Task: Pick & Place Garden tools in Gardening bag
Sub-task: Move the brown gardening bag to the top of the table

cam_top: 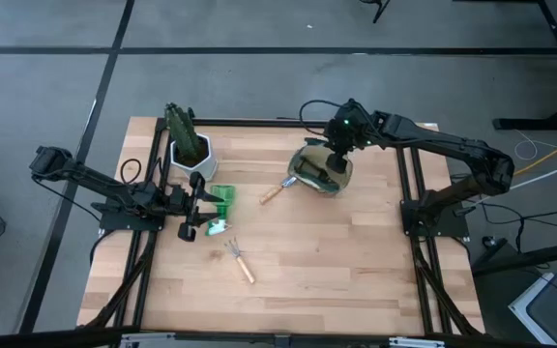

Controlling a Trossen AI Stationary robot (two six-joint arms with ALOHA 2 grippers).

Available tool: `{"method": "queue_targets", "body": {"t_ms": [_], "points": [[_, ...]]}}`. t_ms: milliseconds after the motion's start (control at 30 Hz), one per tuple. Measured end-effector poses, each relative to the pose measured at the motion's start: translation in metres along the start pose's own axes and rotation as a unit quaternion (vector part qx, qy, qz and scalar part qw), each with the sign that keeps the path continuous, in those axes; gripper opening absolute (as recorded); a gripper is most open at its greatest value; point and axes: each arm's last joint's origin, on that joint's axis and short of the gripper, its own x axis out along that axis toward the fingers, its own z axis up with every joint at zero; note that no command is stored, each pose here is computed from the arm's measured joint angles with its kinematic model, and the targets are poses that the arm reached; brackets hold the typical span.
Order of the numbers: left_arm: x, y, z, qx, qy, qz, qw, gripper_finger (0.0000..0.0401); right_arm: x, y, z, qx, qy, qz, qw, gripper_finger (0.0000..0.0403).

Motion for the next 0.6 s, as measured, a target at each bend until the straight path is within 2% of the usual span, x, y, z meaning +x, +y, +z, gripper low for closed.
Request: {"method": "queue_targets", "body": {"t_ms": [600], "points": [[0.000, 0.000, 0.000, 0.000, 0.000, 0.000, 1.000, 0.0182, 0.014, 0.000, -0.003, 0.009, 0.032, -0.005, 0.999, 0.0010]]}}
